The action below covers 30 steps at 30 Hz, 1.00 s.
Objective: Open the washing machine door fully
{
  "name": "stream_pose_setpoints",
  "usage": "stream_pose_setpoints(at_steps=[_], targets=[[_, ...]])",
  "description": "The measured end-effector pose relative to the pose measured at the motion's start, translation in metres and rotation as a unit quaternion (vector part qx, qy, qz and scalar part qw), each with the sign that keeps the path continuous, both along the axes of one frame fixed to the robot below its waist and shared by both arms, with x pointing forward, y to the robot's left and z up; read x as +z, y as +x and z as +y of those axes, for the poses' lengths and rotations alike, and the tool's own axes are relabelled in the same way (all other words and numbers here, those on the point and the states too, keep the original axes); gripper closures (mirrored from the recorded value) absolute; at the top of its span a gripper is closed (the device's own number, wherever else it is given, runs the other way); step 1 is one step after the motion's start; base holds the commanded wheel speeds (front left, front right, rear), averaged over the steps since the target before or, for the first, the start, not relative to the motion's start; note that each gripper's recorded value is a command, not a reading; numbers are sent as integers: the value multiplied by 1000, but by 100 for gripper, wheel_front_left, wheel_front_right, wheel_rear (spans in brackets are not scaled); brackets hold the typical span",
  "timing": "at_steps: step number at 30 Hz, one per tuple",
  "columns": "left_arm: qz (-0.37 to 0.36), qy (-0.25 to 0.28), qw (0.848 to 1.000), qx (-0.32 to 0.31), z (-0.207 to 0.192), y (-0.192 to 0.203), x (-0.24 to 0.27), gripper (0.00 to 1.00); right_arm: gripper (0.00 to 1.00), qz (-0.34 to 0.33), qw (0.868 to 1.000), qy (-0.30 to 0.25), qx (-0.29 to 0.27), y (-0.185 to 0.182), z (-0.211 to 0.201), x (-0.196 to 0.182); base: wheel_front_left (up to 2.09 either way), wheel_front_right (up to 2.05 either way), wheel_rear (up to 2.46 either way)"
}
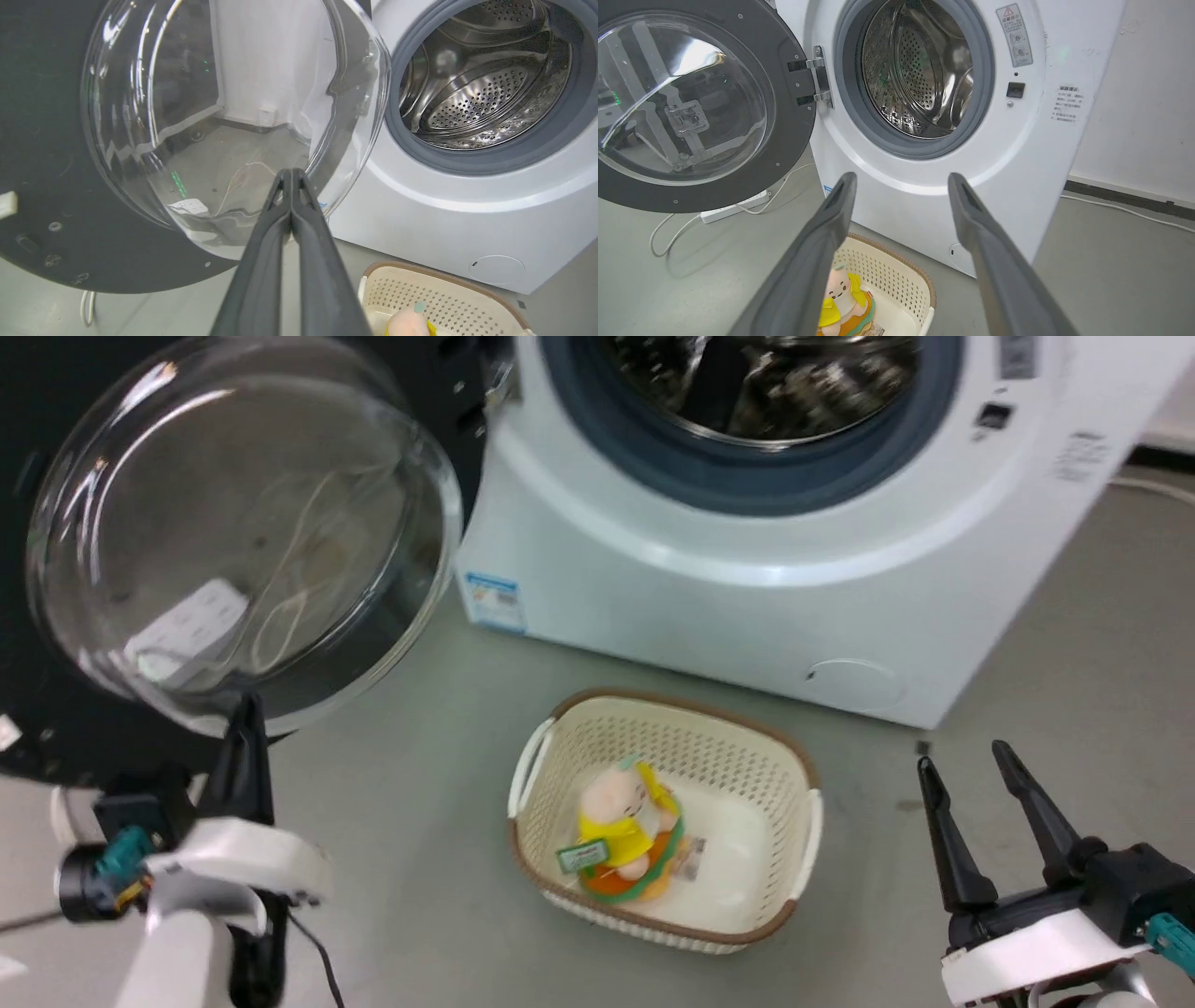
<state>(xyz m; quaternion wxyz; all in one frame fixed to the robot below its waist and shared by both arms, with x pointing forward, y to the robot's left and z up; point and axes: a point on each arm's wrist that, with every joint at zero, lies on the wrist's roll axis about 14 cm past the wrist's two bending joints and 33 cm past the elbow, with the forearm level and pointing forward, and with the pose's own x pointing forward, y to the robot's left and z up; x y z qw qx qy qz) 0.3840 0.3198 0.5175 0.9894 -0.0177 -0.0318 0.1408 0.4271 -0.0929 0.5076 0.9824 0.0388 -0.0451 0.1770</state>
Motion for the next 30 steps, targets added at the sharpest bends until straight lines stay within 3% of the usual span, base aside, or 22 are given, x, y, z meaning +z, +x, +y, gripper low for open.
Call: stream_pose_setpoints(at_steps=[8,15,16,17,18,30], targets=[[-23,-21,996,-89,-84,-10,0,100,0,-32,998,-4,-61,-33,-43,26,0,0,0],[-30,-26,991,-129,-126,-21,2,100,0,-35,995,0,-92,-58,-61,29,0,0,0],[-30,-27,990,-135,-131,-22,1,91,0,-36,995,1,-95,-60,-63,29,0,0,0],[-30,-29,989,-140,-136,-24,0,34,0,-37,994,3,-99,-62,-65,29,0,0,0],[-28,-30,989,-145,-140,-25,-1,0,0,-35,994,5,-102,-65,-67,29,0,0,0],[-1,-8,983,-182,-165,-33,-17,0,0,-11,992,9,-124,-76,-76,12,0,0,0]])
